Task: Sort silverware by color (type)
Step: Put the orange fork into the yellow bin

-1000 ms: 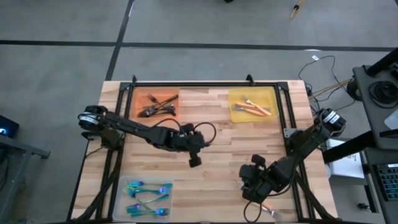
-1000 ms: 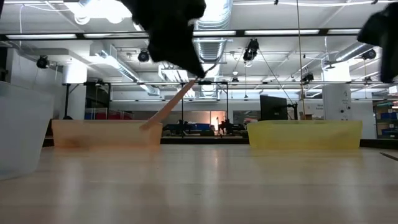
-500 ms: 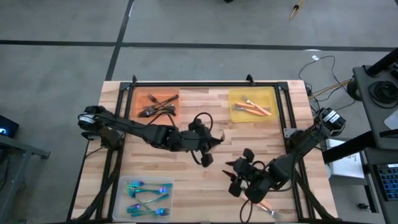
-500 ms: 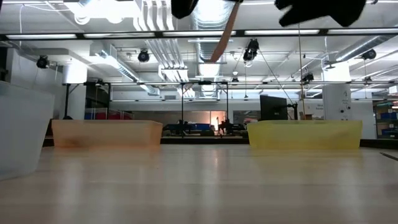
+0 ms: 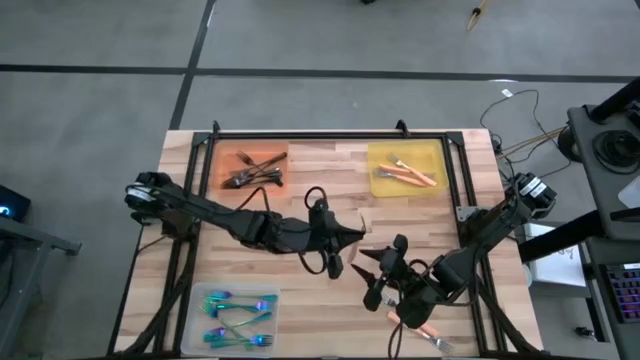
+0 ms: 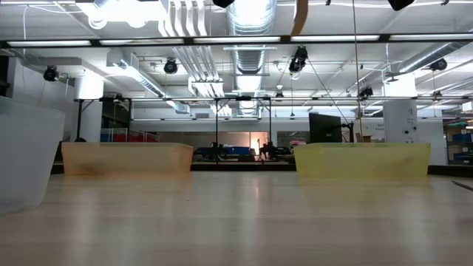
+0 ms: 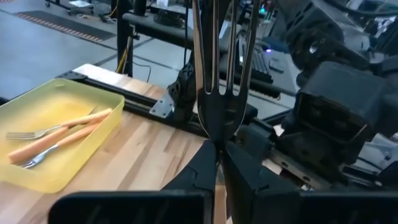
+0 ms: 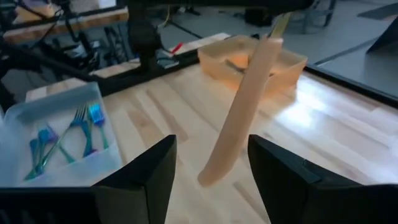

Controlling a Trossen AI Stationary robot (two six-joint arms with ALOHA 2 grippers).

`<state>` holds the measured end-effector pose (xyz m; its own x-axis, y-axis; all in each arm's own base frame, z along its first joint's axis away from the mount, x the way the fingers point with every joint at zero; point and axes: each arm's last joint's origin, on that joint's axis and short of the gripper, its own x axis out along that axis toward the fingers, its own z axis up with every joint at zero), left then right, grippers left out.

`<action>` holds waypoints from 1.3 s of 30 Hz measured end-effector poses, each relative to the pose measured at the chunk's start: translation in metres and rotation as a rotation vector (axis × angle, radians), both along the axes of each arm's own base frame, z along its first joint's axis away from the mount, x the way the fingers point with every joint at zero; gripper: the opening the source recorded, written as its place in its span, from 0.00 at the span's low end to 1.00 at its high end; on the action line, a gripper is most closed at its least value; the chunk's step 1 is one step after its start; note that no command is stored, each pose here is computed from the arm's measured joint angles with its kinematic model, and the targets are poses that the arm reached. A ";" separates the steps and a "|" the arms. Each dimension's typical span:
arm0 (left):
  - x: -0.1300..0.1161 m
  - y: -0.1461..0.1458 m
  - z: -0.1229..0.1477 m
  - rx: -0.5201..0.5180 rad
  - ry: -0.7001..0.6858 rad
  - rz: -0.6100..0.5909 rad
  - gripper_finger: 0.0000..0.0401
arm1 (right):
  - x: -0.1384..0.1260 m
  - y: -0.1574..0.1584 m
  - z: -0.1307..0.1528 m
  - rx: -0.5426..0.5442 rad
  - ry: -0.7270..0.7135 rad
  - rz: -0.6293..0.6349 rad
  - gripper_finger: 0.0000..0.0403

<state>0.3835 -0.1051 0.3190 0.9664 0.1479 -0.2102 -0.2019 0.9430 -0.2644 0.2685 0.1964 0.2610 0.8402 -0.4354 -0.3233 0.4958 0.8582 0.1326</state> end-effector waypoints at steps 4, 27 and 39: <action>0.003 -0.002 -0.001 -0.010 -0.029 -0.004 0.00 | 0.000 -0.001 0.001 -0.018 -0.026 -0.034 0.47; 0.009 -0.011 -0.004 -0.017 -0.072 -0.028 0.00 | 0.004 -0.008 0.002 -0.054 -0.057 -0.107 0.10; 0.009 -0.012 -0.003 -0.039 -0.076 -0.095 0.00 | 0.002 -0.009 0.006 -0.059 -0.040 -0.081 0.07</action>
<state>0.3925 -0.1172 0.3160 0.9891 0.0484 -0.1393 -0.0902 0.9457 -0.3121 0.2706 0.1875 0.2669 0.8133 -0.5196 -0.2619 0.5592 0.8224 0.1046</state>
